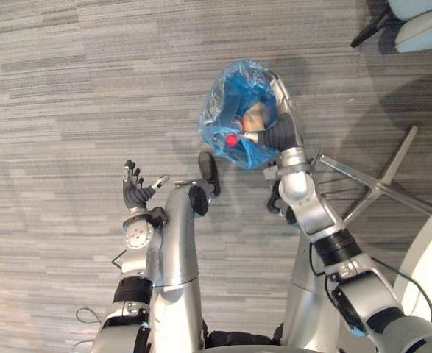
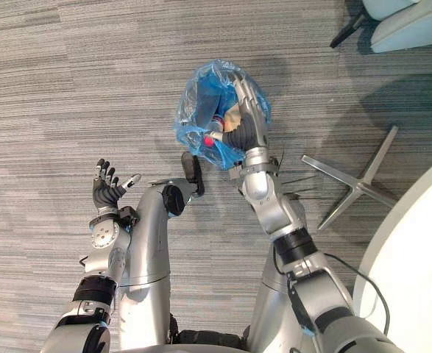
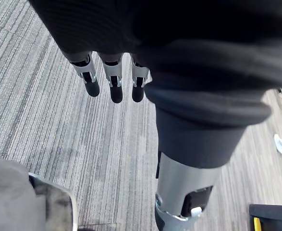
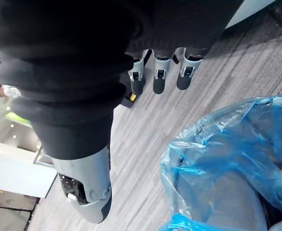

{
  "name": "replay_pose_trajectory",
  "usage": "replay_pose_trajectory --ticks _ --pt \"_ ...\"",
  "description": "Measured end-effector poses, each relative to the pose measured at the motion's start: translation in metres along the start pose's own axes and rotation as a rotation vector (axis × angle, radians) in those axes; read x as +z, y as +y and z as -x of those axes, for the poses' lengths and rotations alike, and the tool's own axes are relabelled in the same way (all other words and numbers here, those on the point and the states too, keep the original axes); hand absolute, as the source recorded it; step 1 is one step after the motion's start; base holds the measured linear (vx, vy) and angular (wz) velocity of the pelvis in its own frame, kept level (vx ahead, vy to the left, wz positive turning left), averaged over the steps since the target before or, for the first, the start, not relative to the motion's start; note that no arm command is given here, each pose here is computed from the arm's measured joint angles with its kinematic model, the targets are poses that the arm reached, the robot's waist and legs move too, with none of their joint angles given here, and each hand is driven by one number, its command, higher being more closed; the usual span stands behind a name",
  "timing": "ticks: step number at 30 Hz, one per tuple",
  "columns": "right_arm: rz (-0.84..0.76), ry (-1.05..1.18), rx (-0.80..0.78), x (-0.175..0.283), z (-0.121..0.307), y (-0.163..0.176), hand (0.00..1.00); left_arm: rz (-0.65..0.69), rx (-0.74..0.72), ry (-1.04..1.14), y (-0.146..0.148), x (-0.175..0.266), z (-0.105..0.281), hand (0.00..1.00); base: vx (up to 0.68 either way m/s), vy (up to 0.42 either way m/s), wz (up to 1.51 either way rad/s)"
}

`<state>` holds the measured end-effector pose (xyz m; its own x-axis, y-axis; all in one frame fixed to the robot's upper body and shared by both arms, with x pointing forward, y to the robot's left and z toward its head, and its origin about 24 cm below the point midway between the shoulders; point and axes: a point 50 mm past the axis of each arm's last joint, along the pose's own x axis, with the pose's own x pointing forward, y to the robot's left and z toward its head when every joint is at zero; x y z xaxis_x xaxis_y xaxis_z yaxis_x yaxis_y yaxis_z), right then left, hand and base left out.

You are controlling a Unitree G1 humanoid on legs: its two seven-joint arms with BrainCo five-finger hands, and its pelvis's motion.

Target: Gather rubbish on tea table into small bin, then transfer packed bag to large trash can.

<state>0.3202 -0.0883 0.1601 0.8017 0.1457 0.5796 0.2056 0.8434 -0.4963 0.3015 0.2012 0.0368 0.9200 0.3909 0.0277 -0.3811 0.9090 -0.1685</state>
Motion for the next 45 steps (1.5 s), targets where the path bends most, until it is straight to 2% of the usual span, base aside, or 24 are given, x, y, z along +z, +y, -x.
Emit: replay_pose_trajectory --ticks 6,13,14,21,31,34,39,42,45 --pt "0.036 0.067 0.105 -0.016 0.018 0.019 0.00 -0.010 0.026 0.018 0.008 -0.004 -0.001 0.00 -0.01 -0.001 -0.01" --pt "0.208 0.207 0.295 -0.053 0.020 0.046 0.00 -0.009 0.035 -0.007 0.011 0.002 -0.005 0.00 -0.05 -0.015 0.03" --pt "0.245 0.200 0.329 -0.054 0.014 0.050 1.00 -0.014 0.033 -0.018 0.012 0.005 -0.008 0.00 -0.04 -0.004 0.06" --pt "0.319 0.209 0.399 -0.053 -0.007 0.056 1.00 -0.002 -0.005 -0.062 0.001 0.019 -0.018 0.00 -0.03 0.003 0.16" --pt "0.228 0.209 0.350 -0.047 -0.014 0.049 1.00 0.017 -0.009 -0.061 0.000 0.020 -0.018 0.00 -0.04 0.009 0.04" --pt "0.170 0.178 0.305 -0.038 -0.015 0.043 1.00 0.015 -0.013 -0.058 0.000 0.020 -0.018 0.00 -0.04 0.017 -0.01" --pt "-0.023 0.173 0.185 -0.027 -0.006 0.025 1.00 0.019 -0.077 -0.008 -0.017 0.008 -0.009 0.00 -0.05 -0.001 0.06" --pt "-0.160 0.186 0.169 -0.022 0.013 0.025 1.00 -0.005 -0.118 0.078 -0.023 -0.015 0.008 0.00 -0.03 -0.063 0.20" --pt "-0.285 0.240 0.170 -0.022 0.042 0.032 1.00 -0.049 -0.128 0.181 -0.012 -0.042 0.030 0.00 0.06 -0.083 0.28"
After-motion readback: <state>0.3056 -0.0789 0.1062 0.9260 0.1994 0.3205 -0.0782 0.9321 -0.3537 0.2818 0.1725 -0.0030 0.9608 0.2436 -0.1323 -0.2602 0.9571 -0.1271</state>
